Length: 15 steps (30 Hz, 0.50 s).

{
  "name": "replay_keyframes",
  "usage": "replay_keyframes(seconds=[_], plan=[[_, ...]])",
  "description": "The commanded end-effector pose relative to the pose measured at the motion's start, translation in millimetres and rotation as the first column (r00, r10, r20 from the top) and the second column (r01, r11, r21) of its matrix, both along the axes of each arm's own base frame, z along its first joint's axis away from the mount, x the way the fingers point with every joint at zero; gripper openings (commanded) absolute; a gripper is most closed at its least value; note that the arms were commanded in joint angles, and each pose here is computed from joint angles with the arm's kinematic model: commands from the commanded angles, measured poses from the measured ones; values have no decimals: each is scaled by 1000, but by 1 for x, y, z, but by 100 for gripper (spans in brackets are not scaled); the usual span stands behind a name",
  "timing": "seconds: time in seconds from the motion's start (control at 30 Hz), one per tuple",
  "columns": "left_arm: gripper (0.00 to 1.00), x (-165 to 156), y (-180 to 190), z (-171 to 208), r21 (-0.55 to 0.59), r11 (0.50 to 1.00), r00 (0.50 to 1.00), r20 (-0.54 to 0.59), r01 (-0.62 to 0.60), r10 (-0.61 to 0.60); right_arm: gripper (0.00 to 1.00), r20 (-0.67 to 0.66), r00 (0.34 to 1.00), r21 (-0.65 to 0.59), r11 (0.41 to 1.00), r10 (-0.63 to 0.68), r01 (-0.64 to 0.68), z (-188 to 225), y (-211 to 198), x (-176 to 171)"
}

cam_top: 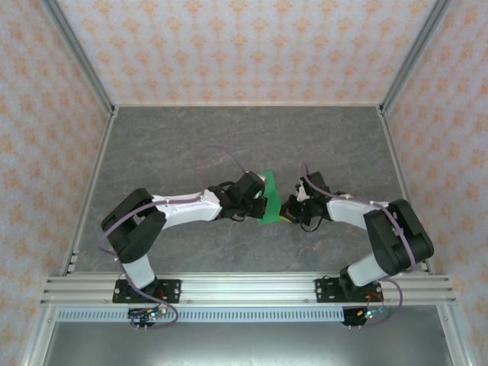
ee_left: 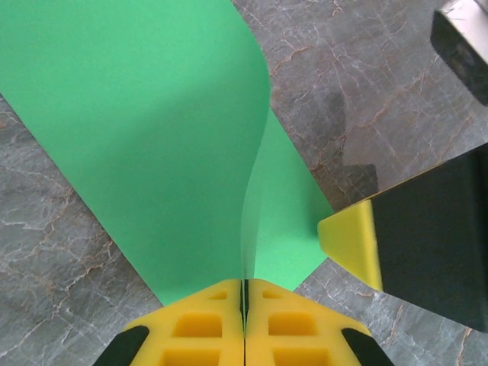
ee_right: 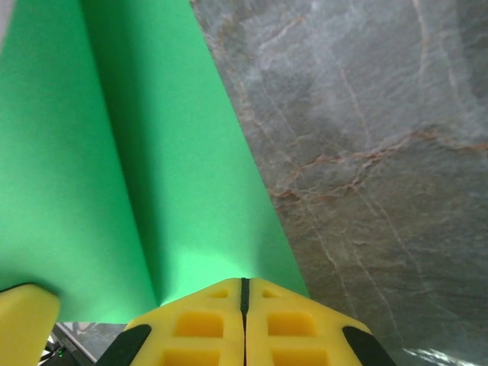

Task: Fold a paper plane with a square sheet of paper (fold left side to right side)
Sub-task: Fold the triangle a second time at the center of the table.

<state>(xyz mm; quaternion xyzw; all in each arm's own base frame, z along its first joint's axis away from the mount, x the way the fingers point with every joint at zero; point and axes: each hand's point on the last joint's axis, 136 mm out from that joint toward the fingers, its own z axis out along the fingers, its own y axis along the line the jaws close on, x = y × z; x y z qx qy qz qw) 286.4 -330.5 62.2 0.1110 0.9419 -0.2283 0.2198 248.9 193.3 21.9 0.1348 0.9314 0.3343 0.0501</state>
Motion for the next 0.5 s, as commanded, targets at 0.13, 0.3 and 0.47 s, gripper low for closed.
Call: replay_keyframes(seconds=[0.13, 0.3, 0.47], plan=[[7, 6, 13, -1, 20, 999, 1000, 3, -26, 26, 8, -6, 1000, -96, 995, 2, -3, -8, -9, 4], [8, 9, 16, -6, 43, 999, 1000, 12, -1, 0, 8, -39, 999, -130, 991, 20, -25, -15, -14, -3], [8, 13, 17, -12, 48, 999, 1000, 0, 3, -3, 8, -60, 998, -135, 990, 29, -37, -21, -14, -7]])
